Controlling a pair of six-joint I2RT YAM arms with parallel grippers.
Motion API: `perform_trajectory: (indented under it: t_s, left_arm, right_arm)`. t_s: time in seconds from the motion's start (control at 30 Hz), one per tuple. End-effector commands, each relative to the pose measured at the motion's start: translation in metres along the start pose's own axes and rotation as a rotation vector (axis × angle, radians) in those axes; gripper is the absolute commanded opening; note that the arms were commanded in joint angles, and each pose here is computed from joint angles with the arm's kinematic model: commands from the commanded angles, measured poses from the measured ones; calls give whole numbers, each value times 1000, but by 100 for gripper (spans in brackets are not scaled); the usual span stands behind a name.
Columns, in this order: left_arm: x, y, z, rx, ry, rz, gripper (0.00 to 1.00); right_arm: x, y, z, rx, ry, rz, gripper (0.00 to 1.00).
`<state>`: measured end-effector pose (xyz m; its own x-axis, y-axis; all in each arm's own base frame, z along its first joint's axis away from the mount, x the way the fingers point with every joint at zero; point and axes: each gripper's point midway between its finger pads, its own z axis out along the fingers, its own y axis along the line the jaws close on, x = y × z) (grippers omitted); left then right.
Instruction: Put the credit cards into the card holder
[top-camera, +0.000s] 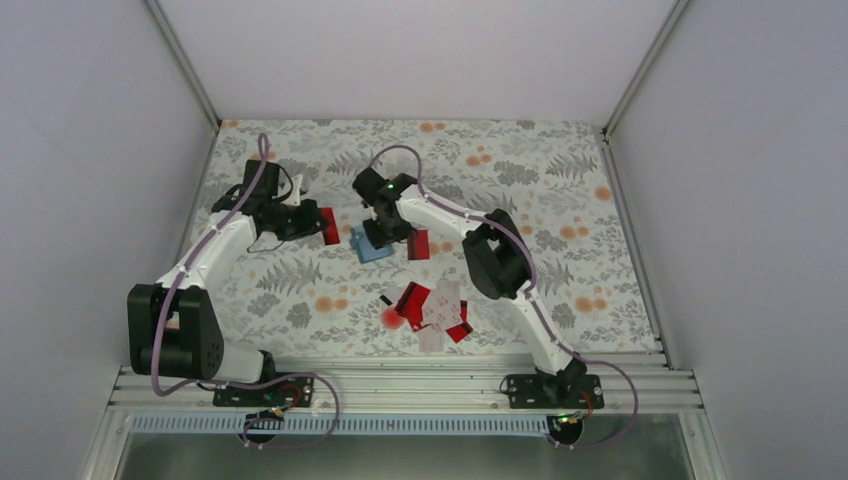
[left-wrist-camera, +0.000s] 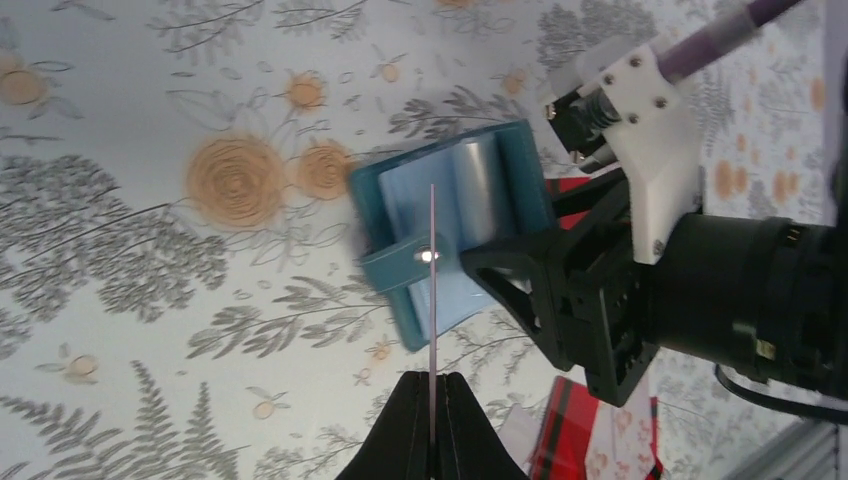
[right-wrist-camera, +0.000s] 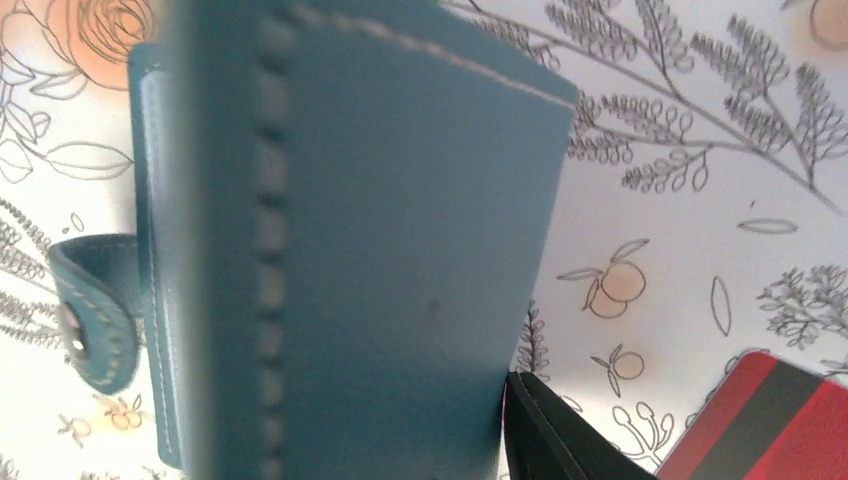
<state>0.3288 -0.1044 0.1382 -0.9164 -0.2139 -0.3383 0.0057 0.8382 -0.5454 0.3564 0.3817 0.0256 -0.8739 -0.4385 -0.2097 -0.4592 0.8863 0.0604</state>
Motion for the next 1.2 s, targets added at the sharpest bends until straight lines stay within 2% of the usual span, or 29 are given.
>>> perform_trajectory:
  t_s: [0.0,0.23,0.43,0.57,0.9,1.03,1.17]
  left_arm:
    - [-11,-28,0,145,-34,84,2]
    - [-16,-34,34,190,30,68,2]
    - [-10,-55,62,277,98,48,2]
    - [-5,-44,83,238,139,-3,2]
    - [9,-30,122,184,225,5,3]
    - [13,-19,131,96,240,23,2]
    - [18,-4,134,16,248,38,2]
  right_arm:
    - [-5,1,-20,-200,-12,116,37]
    - [0,-17,-26,-345,-9,200,36]
    - [7,-15,-21,-448,7,249,36]
    - [11,-12,-17,-502,18,285,35]
    - [14,-21,-15,-555,20,331,35]
    - [16,-31,-17,-534,23,338,40]
    - [15,-51,-21,-440,5,343,52]
